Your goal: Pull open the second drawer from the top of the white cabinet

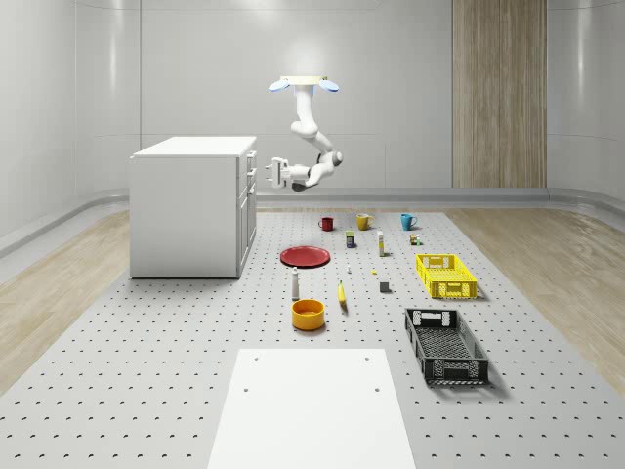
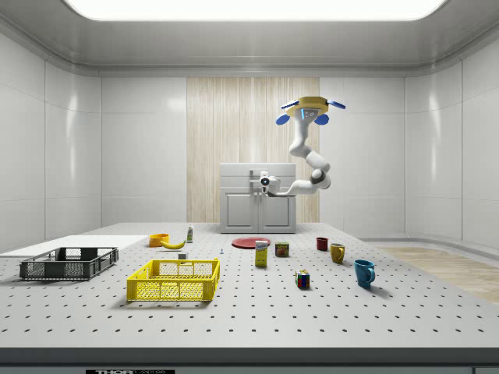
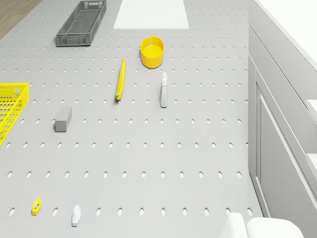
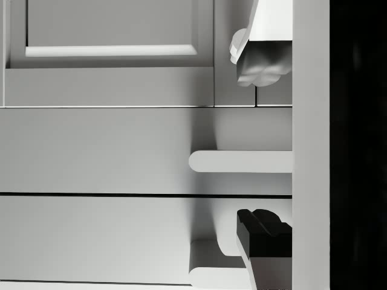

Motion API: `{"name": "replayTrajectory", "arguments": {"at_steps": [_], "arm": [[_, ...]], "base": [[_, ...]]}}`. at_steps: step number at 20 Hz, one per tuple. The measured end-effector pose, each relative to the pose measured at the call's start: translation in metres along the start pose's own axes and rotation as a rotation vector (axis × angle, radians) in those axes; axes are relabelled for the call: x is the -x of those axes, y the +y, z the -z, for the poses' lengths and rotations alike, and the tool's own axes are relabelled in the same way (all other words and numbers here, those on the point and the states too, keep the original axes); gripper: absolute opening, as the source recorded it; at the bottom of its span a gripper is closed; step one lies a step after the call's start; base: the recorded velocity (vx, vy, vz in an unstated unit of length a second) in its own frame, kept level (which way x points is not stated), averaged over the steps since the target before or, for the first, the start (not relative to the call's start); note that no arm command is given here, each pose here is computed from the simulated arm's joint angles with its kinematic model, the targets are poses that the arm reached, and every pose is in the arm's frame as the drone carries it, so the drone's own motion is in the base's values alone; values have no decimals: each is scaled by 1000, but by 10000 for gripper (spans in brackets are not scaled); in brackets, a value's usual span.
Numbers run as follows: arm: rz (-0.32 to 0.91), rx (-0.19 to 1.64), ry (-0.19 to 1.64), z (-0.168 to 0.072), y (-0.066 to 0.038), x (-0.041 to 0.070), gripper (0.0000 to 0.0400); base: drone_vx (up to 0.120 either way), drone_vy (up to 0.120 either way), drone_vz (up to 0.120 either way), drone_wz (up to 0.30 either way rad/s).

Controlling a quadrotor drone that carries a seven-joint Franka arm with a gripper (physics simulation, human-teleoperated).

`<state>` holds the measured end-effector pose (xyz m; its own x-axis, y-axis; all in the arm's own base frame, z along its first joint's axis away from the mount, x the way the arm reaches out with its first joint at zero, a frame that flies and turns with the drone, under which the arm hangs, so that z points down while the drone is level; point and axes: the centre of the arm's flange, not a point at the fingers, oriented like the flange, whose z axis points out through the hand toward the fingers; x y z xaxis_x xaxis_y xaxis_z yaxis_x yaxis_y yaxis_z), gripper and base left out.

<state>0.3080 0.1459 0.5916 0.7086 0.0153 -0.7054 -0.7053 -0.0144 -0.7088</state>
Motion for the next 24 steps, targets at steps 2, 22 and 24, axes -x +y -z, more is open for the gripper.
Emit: {"name": "replayTrajectory", "arguments": {"at_steps": [2, 22, 24], "arm": [[0, 0, 0, -6, 0, 0, 300], [0, 0, 0, -49, 4, -5, 300], [0, 0, 0, -50, 5, -7, 300]], "base": [[0, 0, 0, 0], [0, 0, 0, 0], [0, 0, 0, 0]]}}
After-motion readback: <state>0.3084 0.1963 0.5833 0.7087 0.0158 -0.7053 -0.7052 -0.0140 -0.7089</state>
